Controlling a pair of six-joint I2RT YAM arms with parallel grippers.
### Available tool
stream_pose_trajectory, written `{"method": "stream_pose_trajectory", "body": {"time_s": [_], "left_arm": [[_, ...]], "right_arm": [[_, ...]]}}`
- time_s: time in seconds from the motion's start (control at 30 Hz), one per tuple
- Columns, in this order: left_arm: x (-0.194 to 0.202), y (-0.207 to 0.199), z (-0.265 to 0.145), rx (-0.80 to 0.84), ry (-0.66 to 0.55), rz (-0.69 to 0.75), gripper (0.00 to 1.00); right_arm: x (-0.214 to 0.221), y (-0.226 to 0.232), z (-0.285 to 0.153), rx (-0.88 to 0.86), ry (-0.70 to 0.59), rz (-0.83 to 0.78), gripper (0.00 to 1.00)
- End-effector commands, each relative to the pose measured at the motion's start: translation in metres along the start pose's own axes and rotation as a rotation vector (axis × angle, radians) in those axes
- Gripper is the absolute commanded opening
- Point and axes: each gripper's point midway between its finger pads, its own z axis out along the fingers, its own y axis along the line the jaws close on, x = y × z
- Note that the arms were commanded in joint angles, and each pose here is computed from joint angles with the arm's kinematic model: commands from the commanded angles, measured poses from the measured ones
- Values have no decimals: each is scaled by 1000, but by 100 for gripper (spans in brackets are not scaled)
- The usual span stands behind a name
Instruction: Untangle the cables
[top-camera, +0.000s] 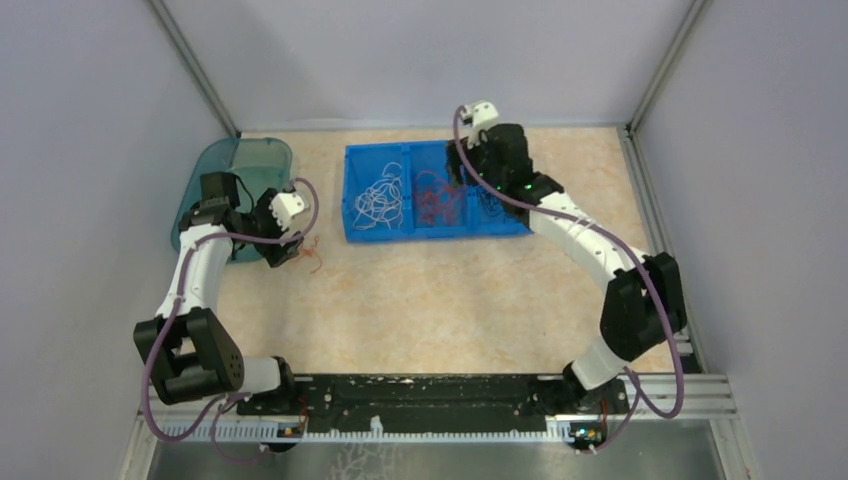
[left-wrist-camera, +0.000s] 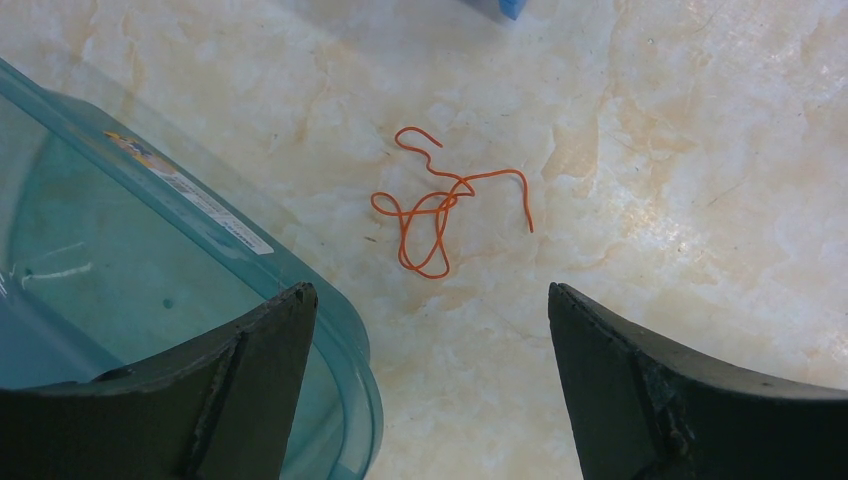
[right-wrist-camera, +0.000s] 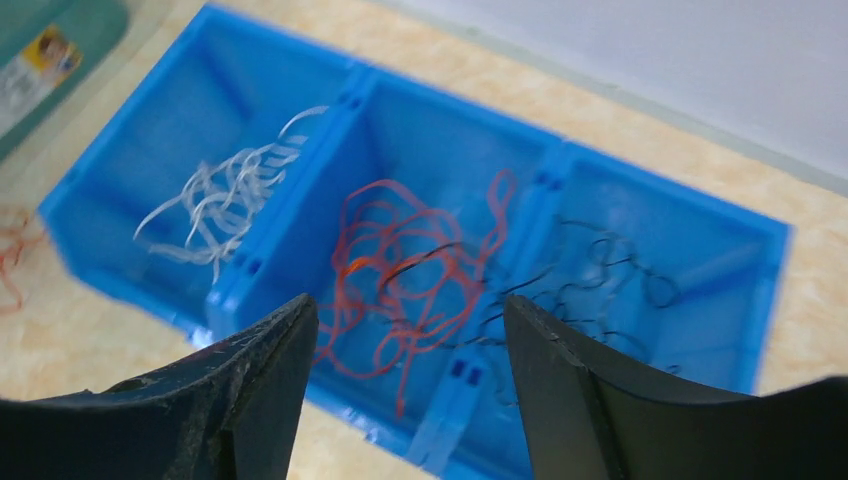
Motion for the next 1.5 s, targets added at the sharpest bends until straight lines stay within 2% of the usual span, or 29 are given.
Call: {"method": "stream_pose_trajectory", "body": {"time_s": [0.0, 0.17, 0.27, 0.43, 0.57, 0.7, 0.8, 0.9, 1.13, 1.3, 1.33, 1.47], "left_arm": [[-8, 2, -7, 1, -23, 20, 91], [-7, 0, -8, 3, -23, 28, 91], [-8, 0, -9, 3, -25, 25, 91], [-8, 0, -9, 4, -26, 30, 91], [-9, 2, -10, 1, -29, 32, 91], [-10, 2, -11, -1, -28, 35, 91], [-11, 2, -11, -3, -32, 37, 91], [-10, 1, -10, 1, -34, 37, 91], [-5, -2, -6, 13, -21, 32, 90], [-4, -3, -3, 22, -27, 24, 90], [-4, -3, -2, 26, -29, 21, 90], [-2, -7, 2, 50, -33, 17, 91]], "right_arm": [[-1, 37, 1, -47, -63, -100, 71], [5, 43, 10, 83, -55, -190, 75], [22, 31, 24, 195, 7, -252, 72], [45, 21, 41, 248, 66, -285, 52], [39, 12, 43, 262, 46, -250, 39], [25, -7, 36, 276, 14, -189, 19], [18, -27, 28, 304, -6, -143, 9], [21, -46, 24, 328, 2, -117, 5], [67, -81, 32, 356, 80, -16, 2], [109, -85, 47, 332, 171, 22, 3], [118, -84, 51, 325, 191, 23, 4], [137, -84, 59, 322, 228, 45, 21]]}}
